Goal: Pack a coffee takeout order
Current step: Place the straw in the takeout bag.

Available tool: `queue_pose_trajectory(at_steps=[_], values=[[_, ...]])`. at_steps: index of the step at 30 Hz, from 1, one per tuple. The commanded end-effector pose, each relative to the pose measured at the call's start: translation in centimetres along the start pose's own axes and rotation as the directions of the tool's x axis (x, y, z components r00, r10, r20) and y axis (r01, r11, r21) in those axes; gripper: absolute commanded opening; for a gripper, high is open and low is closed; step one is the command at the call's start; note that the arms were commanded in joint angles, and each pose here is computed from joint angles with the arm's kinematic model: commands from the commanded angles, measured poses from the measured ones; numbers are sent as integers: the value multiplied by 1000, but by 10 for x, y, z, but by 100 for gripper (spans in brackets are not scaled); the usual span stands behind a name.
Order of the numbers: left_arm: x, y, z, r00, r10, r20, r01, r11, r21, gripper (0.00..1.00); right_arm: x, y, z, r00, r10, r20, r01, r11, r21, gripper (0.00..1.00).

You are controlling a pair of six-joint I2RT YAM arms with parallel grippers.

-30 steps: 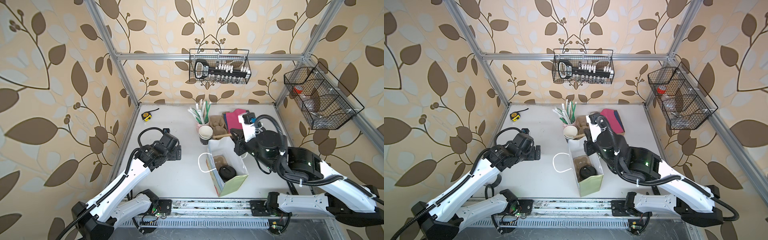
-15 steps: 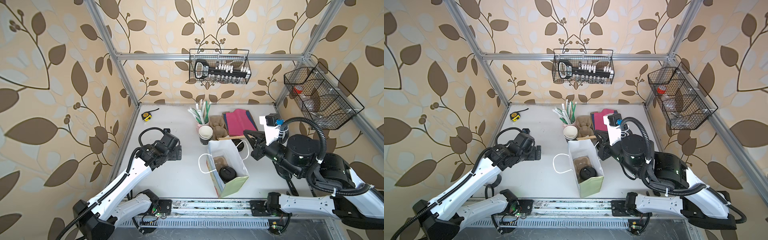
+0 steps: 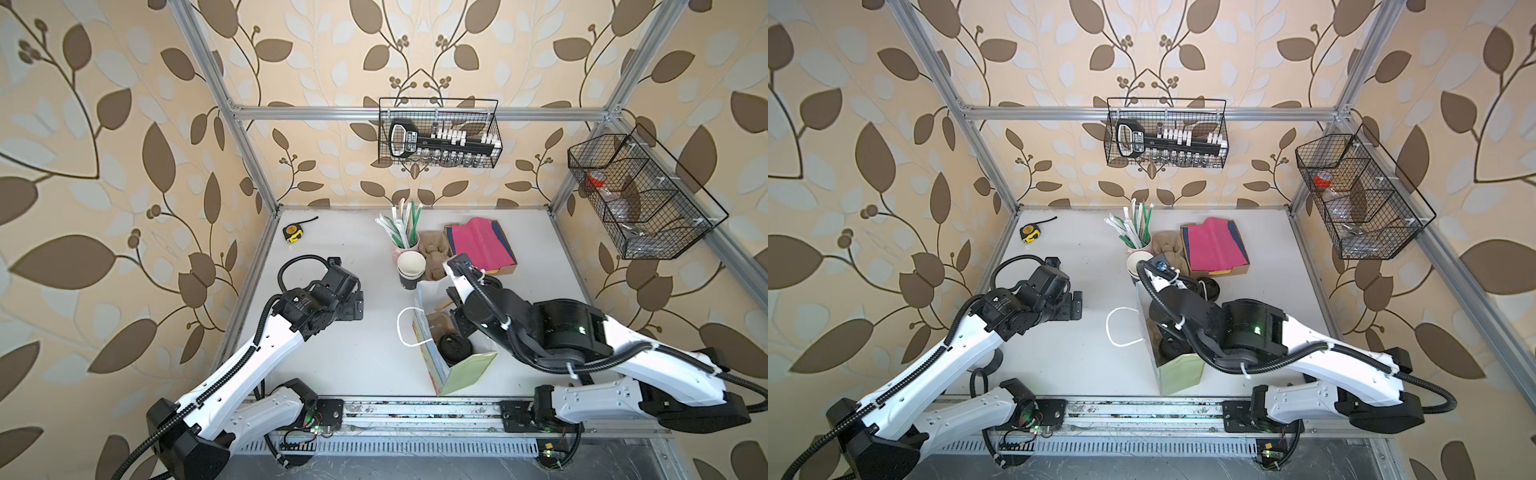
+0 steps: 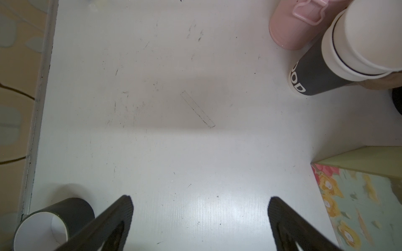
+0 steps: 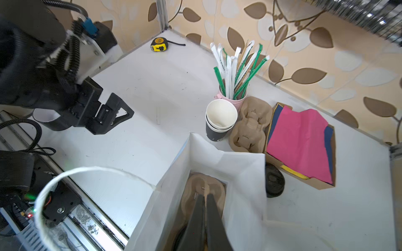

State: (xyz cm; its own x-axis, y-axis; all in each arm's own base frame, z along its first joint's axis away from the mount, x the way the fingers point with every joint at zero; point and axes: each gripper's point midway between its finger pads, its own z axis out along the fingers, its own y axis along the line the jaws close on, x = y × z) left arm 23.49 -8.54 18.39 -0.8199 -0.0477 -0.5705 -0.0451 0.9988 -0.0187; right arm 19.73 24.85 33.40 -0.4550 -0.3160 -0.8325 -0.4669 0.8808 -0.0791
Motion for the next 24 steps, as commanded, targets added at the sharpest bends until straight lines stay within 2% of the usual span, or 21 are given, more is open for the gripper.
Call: queue_pose_trajectory(at_steps=[1,9,17,24], values=[[0,3,0,1000,-5,5,5,1000,-7,99,7,-3,24,998,49,-39,-51,997,-56,0],[-1,3,0,1000,-5,5,5,1000,-9,99,15,8,71,996,68,-59,-74,991,-109,0],[-1,3,1,1000,-4,4,4,1000,-9,99,23,-15,114,984,171,-50,-176,978,-110,0],[-2,3,0,1000,-4,6,4,1000,-7,99,30,-21,142,986,152,-62,-157,985,-71,0]])
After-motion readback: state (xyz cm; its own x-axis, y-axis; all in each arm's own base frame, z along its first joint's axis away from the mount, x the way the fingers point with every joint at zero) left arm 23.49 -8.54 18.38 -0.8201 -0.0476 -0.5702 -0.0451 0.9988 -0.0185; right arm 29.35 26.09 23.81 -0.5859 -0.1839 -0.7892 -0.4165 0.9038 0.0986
